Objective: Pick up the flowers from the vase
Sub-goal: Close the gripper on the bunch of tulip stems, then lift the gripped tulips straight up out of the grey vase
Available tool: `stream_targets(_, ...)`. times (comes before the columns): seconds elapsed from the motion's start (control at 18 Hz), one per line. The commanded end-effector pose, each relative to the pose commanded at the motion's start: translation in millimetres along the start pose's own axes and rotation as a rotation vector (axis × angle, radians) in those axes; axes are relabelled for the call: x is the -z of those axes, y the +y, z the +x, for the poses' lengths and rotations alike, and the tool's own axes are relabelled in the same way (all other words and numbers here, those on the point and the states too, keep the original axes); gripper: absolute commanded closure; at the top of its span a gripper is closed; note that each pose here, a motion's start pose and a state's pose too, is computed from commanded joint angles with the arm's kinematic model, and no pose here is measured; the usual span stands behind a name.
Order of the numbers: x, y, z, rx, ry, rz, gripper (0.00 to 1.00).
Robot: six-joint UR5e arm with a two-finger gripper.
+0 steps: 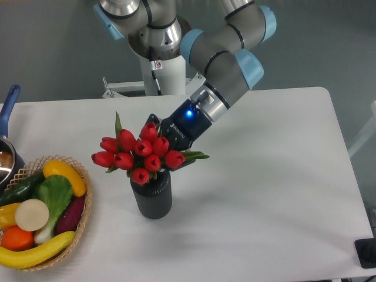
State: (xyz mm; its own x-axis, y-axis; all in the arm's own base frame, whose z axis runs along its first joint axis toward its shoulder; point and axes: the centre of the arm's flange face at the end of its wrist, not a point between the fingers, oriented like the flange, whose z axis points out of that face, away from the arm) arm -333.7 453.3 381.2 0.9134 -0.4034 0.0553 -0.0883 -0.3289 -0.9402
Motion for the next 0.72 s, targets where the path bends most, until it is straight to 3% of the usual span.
stream_targets(0.72,23,-56,0,0.021,-0.026,0.059,0.51)
